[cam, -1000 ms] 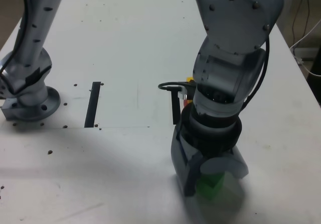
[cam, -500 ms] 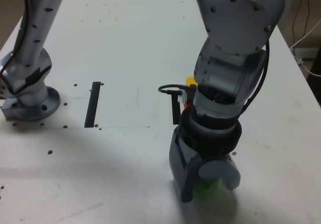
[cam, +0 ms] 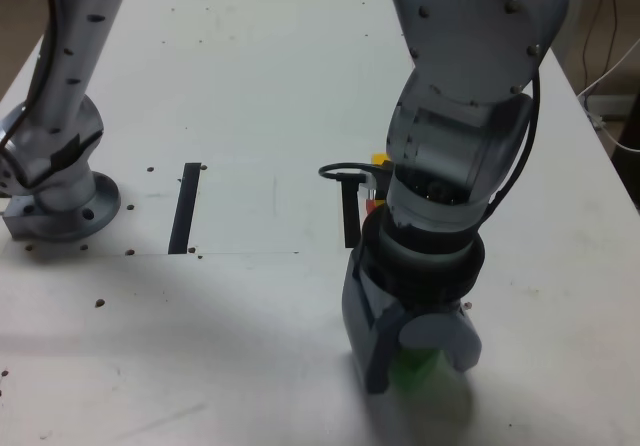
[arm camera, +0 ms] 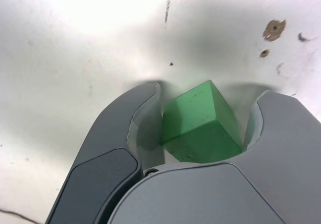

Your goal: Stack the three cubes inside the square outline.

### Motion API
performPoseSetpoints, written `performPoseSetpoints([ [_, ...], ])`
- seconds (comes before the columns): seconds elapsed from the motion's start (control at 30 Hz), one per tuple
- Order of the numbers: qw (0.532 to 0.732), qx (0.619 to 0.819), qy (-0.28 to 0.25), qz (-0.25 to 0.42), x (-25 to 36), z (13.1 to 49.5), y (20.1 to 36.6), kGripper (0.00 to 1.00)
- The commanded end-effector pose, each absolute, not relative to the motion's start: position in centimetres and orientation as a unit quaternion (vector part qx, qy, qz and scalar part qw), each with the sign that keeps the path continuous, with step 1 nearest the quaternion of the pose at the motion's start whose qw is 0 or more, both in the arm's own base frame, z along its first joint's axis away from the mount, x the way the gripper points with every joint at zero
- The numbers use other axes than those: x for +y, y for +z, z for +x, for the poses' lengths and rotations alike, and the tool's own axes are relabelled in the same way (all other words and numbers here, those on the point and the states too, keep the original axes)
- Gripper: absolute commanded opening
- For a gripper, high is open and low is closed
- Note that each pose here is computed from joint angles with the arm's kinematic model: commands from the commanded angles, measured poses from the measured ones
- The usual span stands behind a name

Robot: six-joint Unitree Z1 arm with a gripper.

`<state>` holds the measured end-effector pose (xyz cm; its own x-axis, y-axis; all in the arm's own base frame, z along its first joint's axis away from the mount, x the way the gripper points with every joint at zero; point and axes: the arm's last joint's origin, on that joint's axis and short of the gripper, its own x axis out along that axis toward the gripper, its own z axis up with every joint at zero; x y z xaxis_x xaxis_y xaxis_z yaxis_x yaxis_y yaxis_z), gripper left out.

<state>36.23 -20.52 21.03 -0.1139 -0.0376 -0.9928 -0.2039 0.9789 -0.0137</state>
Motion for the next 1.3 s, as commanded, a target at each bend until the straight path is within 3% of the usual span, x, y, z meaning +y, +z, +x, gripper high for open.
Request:
performPoseSetpoints([
  [0.0, 0.668, 0.737, 0.063, -0.079, -20.3, 36.0, 22.0, 0.16],
  [0.23, 0.694, 0.715, 0.065, -0.061, -19.4, 35.2, 25.1, 0.15],
  [0.37, 0.714, 0.698, 0.038, -0.036, -18.1, 35.2, 27.1, 0.15],
  [0.57, 0.713, 0.701, -0.016, -0.016, -14.6, 34.6, 29.5, 0.15],
  [0.8, 0.712, 0.702, -0.025, 0.003, -10.4, 33.4, 32.0, 0.16],
  [1.03, 0.709, 0.704, -0.027, 0.035, -7.0, 32.9, 32.9, 0.16],
  [1.27, 0.697, 0.714, -0.033, 0.06, -5.4, 33.4, 32.0, 0.16],
])
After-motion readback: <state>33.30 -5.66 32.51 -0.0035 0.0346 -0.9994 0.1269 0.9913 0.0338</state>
